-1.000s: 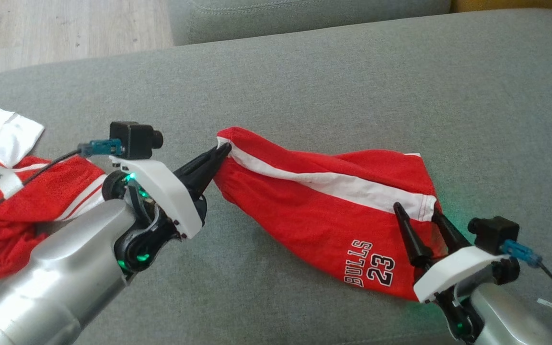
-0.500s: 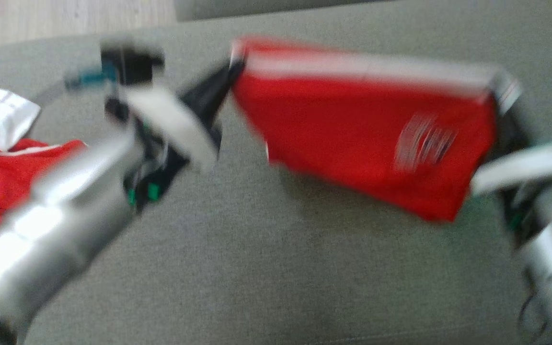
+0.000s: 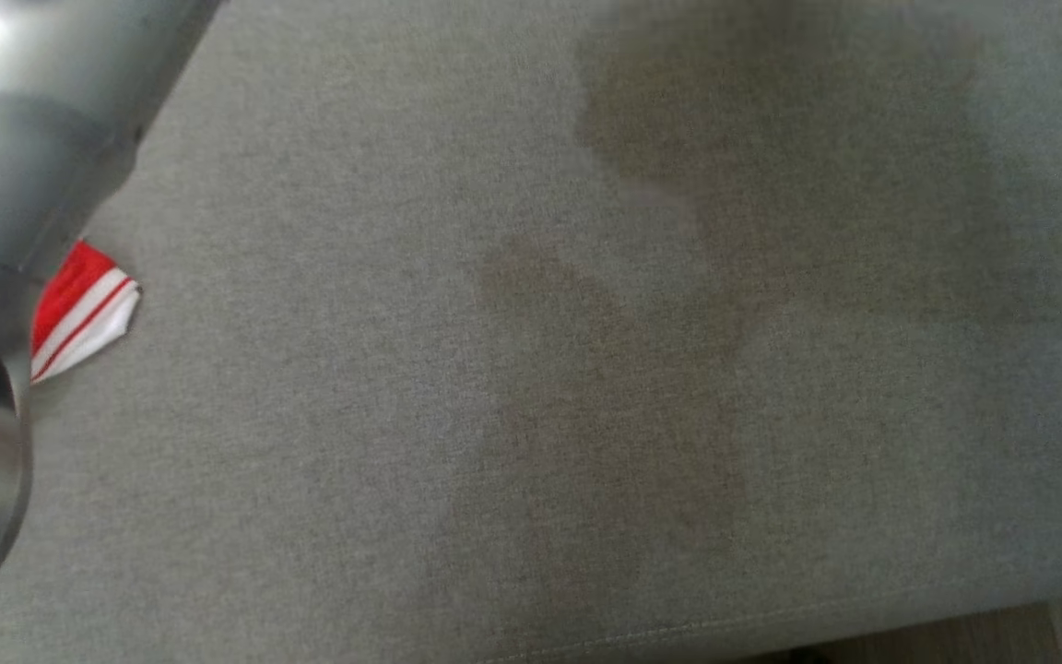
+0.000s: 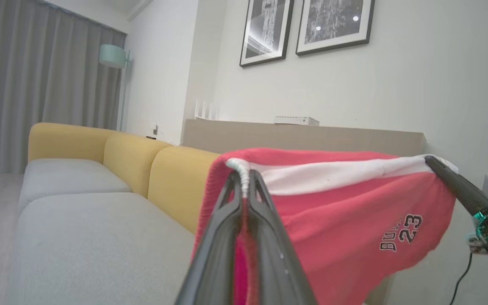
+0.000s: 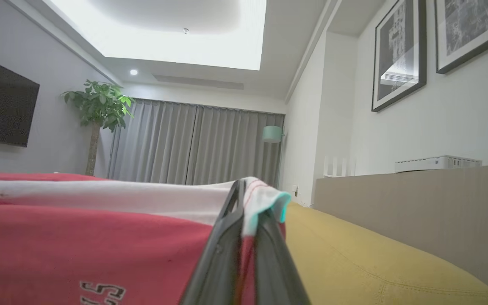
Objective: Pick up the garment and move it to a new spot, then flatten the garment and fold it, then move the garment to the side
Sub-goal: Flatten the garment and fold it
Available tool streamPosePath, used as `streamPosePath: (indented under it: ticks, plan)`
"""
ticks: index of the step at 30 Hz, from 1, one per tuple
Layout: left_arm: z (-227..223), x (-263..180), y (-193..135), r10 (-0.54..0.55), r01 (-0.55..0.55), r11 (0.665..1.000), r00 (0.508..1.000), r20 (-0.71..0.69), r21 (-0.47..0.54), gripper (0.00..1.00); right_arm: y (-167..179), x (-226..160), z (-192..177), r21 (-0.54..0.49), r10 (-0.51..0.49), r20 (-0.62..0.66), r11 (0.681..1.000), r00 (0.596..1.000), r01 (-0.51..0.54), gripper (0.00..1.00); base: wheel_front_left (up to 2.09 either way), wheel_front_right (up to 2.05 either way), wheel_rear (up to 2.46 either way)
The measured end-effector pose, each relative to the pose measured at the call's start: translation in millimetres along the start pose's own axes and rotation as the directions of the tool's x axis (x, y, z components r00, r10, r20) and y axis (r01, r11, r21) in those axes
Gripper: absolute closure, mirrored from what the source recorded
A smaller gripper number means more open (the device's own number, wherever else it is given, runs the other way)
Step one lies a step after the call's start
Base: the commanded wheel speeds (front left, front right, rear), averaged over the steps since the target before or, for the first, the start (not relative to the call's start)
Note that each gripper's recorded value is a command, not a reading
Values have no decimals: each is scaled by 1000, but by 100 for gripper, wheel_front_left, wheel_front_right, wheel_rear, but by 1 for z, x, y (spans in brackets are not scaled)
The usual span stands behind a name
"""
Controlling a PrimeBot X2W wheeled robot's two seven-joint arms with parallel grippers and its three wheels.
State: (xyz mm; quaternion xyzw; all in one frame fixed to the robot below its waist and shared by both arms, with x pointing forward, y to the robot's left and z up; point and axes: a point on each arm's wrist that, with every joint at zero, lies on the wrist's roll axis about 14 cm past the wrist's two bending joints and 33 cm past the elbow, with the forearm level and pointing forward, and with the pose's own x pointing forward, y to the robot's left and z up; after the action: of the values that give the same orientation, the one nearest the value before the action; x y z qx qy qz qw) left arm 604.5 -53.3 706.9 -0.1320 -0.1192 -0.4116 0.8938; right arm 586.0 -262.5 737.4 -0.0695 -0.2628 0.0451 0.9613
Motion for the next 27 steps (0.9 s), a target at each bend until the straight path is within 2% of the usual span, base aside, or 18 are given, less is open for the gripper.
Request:
streamPosePath:
  ticks: [3,8,12,15,19,21,27]
  plan:
    - [-19,-2,4,2,-3,999,1000,-15,-37,100,6,-3,-20,-16,26,-44,1000,999,-27,100,0,0,0]
    - [-101,-52,8,31,-52,993,982,-185,-109,100,22,-35,-64,43,50,-143,998,988,-45,100,0,0,0]
    - [-152,-102,-10,32,-88,979,957,-288,-186,100,40,-97,-114,134,50,-288,991,956,-12,100,0,0,0]
    - [-183,-145,-37,23,-113,965,935,-353,-235,100,51,-160,-139,186,47,-406,982,913,33,100,0,0,0]
    - [-220,-212,-75,57,-185,952,890,-453,-244,100,57,-234,-138,214,15,-492,971,871,104,100,0,0,0]
    - [-225,-237,-95,86,-239,929,880,-466,-281,100,61,-269,-133,219,5,-527,967,850,130,100,0,0,0]
    - [-230,-300,-155,103,-302,900,849,-519,-316,100,64,-359,-102,215,-45,-603,952,796,216,100,0,0,0]
